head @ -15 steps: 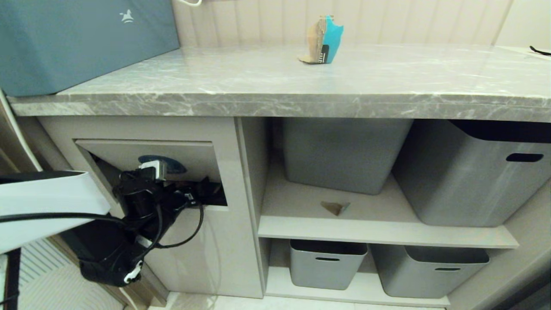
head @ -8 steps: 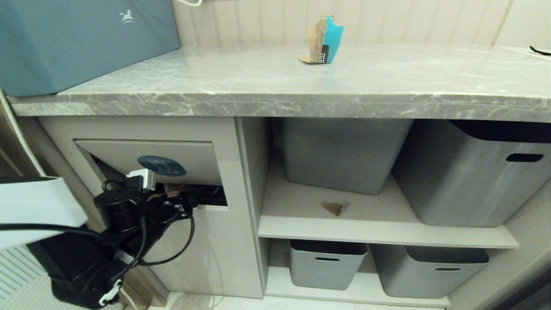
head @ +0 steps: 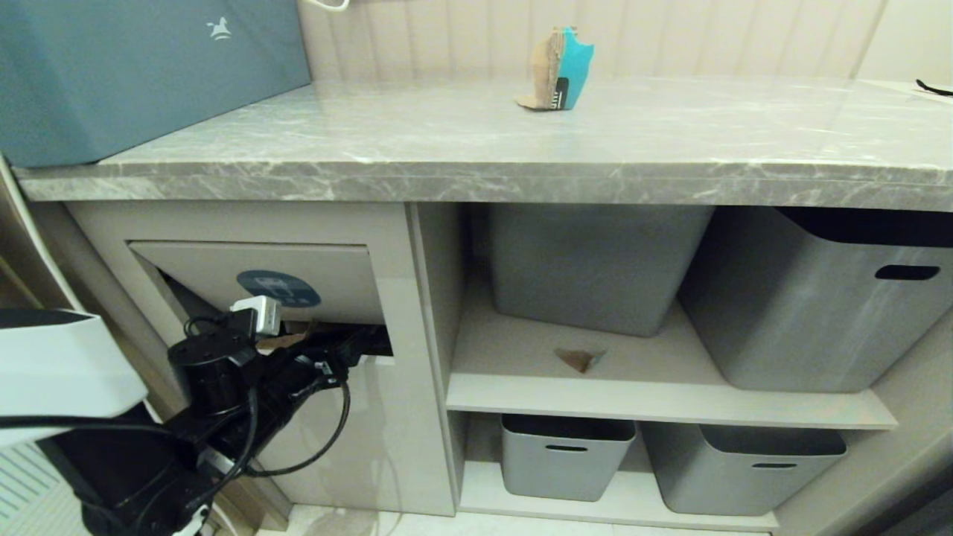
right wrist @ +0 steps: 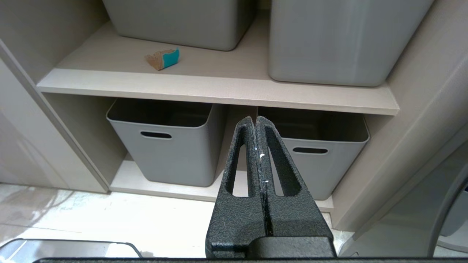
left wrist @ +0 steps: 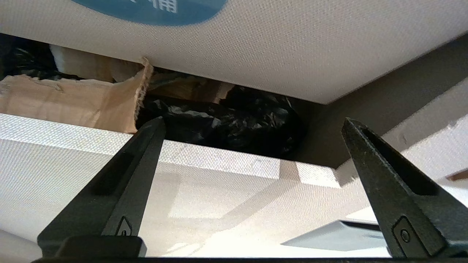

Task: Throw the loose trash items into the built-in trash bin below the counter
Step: Put the garbage in the trash can

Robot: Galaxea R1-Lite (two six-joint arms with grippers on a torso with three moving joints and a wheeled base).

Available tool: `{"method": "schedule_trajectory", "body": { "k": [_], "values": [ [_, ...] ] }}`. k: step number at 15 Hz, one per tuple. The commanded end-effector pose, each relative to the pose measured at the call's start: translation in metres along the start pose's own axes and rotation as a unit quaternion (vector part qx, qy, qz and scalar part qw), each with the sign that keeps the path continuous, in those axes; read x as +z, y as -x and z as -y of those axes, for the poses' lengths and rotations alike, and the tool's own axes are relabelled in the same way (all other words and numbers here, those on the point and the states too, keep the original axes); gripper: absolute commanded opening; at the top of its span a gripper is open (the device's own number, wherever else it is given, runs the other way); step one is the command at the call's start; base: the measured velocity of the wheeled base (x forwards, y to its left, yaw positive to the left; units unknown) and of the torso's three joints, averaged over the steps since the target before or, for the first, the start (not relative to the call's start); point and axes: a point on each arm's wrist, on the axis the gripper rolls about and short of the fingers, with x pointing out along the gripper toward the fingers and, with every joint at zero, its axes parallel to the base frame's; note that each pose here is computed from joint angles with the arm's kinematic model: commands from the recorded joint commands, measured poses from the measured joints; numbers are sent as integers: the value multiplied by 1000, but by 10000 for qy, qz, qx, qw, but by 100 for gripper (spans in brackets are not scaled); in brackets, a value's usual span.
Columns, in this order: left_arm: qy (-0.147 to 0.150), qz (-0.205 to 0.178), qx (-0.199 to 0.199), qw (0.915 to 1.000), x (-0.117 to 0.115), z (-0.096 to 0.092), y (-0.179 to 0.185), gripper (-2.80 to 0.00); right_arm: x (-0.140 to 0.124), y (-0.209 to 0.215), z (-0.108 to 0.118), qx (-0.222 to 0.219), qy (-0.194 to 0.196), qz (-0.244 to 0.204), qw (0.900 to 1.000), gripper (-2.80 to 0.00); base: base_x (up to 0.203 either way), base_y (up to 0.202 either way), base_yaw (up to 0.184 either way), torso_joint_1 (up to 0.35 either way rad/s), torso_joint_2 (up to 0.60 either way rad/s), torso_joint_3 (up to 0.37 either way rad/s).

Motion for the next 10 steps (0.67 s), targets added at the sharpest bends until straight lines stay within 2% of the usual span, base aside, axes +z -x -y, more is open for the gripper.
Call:
{"method": "schedule_trajectory", "body": {
  "k": [1, 4, 5, 10],
  "values": [
    [69, 63, 106, 9999, 0, 2, -1, 0, 0, 0, 0, 3, 4, 10, 10000, -280, 0, 0, 0, 0, 0, 0],
    [247, 42, 315, 9992, -5, 1, -3, 0, 0, 0, 0, 3, 3, 9, 10000, -280, 0, 0, 0, 0, 0, 0],
    [247, 69, 320, 9992, -4, 1, -5, -280, 0, 0, 0, 3, 4, 16, 10000, -280, 0, 0, 0, 0, 0, 0],
    [237, 154, 433, 9987, -5, 1, -13, -280, 0, 0, 0, 3, 4, 9, 10000, -280, 0, 0, 0, 0, 0, 0]
  ]
}}
